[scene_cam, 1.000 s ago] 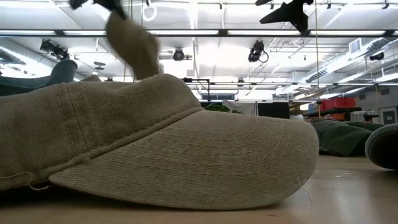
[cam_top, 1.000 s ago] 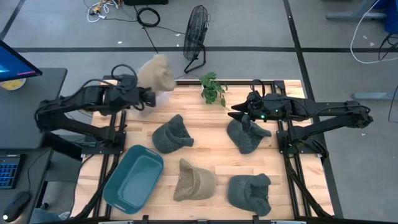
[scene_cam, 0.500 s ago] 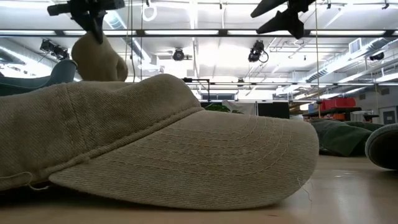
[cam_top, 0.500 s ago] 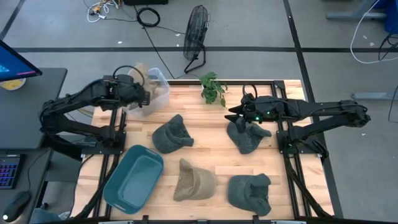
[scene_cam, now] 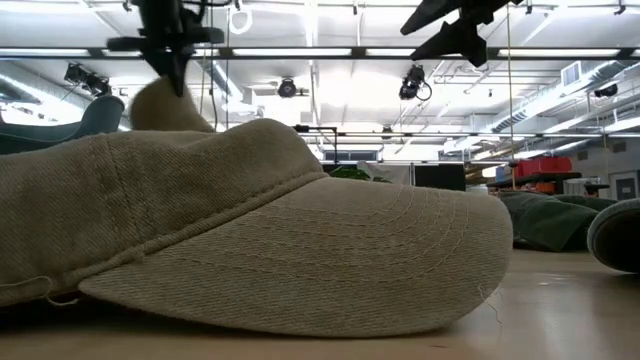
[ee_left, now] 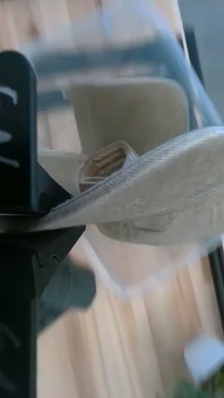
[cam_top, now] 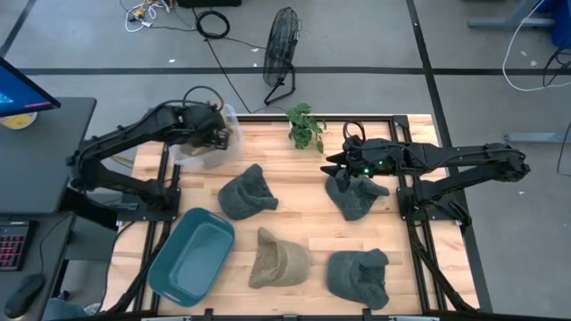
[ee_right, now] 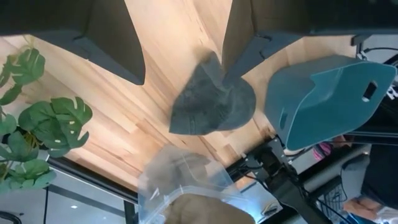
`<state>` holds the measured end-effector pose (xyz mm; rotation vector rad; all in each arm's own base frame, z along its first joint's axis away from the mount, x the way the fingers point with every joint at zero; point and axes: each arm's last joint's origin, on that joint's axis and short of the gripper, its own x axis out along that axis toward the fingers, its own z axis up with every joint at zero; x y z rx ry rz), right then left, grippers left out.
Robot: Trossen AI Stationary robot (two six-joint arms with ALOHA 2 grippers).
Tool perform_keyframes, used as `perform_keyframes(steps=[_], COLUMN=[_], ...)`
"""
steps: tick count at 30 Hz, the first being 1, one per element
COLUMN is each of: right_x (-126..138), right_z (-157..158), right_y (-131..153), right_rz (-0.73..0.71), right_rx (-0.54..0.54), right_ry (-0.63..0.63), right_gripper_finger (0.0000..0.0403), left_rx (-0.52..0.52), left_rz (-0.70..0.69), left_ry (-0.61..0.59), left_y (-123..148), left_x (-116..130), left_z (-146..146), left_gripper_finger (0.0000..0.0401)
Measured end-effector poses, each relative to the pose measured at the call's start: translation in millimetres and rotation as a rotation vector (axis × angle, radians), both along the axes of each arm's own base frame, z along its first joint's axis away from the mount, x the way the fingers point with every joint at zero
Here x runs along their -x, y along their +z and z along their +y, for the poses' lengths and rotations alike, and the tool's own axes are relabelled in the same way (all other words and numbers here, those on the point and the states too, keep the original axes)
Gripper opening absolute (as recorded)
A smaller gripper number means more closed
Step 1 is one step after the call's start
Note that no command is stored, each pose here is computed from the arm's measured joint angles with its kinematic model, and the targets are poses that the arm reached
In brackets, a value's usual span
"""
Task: Pick & Place hat
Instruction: Put the top brown cap into the transparent bin
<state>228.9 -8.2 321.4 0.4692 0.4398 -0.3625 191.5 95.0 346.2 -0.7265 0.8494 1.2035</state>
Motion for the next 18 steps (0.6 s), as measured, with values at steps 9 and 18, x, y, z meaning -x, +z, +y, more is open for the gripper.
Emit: perform_keyframes(steps=[9,18], right_x=[0,0], right_z=[0,0], right_y=[0,-1], right_rz=[0.002,0.007], right_rx=[-0.006,-0.006], right_ry=[0.011,0.011], right_gripper_finger=[0.0217,0.0217], left_rx=[0.071,0.123], left_rz=[0.033,0.131], left_ry=[0.006,-0.027], left_y=[-17,-34], left_x=[-16,-22], left_z=[22,42], left_gripper_finger=[0.0028,0.0080])
